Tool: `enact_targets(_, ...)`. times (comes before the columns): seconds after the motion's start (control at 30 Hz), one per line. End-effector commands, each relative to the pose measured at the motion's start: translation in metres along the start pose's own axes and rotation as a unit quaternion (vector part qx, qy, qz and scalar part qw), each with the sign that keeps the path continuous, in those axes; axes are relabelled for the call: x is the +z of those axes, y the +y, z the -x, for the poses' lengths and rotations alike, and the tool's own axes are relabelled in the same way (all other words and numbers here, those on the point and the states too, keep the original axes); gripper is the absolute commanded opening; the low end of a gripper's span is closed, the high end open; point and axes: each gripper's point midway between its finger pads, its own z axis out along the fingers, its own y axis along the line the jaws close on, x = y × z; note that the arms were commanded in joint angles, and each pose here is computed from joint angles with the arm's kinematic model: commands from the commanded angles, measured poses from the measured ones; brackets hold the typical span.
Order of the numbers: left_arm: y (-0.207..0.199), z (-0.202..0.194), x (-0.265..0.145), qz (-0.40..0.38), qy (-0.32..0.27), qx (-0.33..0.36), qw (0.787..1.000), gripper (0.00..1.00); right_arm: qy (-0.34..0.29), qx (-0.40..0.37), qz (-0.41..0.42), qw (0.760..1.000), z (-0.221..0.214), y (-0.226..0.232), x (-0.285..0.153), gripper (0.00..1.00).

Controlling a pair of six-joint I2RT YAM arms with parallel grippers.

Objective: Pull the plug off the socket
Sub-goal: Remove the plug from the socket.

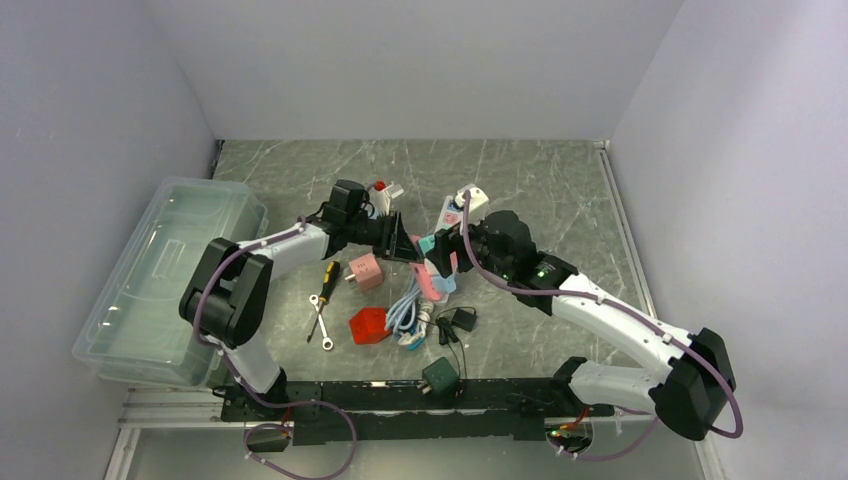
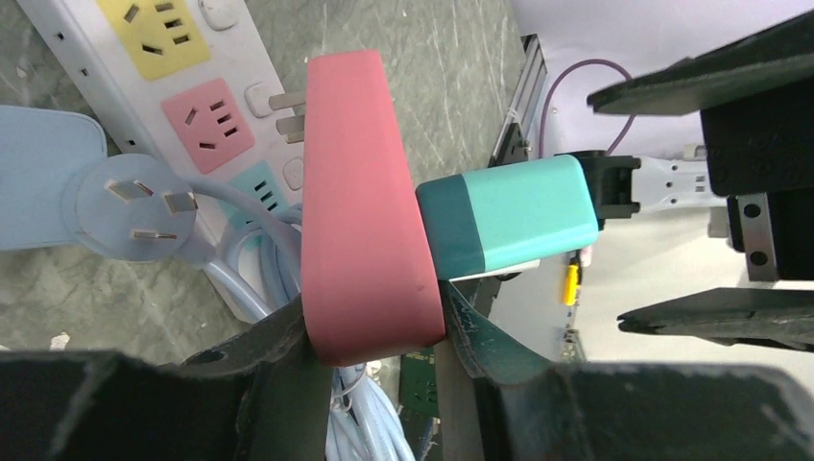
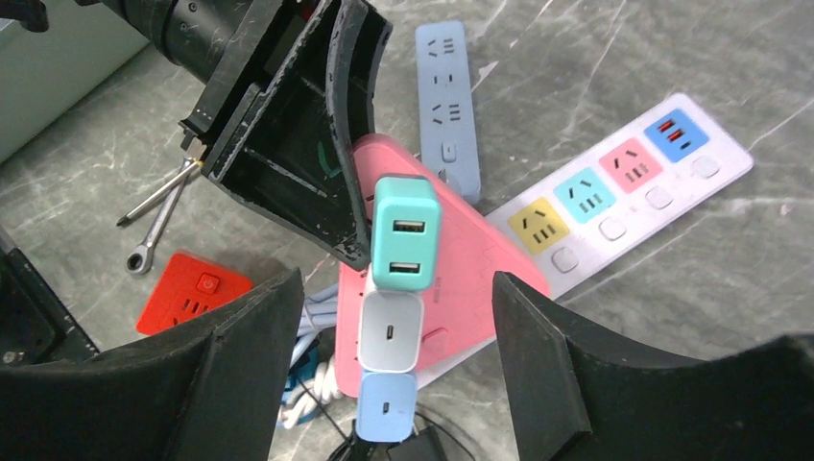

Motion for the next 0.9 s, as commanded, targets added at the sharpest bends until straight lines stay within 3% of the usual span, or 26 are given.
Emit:
enact_targets(0.0, -0.033, 0.024, -0.014, -0.013, -0.026, 0.104, 0.994, 0.0, -0.072, -0.031, -0.007, 0.997, 0.028, -0.008, -0.002, 0.75)
enact_targets(0.2, -0.028, 0.026, -0.024, 0.04, -0.028, 0.156, 0.987, 0.0, -0.092, -0.009, 0.043, 0.995, 0.033, -0.005, 0.011, 0.68)
enact_targets(0.53, -0.025, 0.027, -0.027, 0.064, -0.024, 0.16, 0.985, 0.0, -0.188, 0.004, 0.127, 0.974, 0.033, 0.021, -0.005, 0.7)
enact_targets(0.87, -0.027, 0.019, -0.019, 0.071, -0.01, 0.173, 0.982, 0.0, -0.178, 0.021, 0.106, 0.978, 0.011, 0.012, 0.0, 0.65)
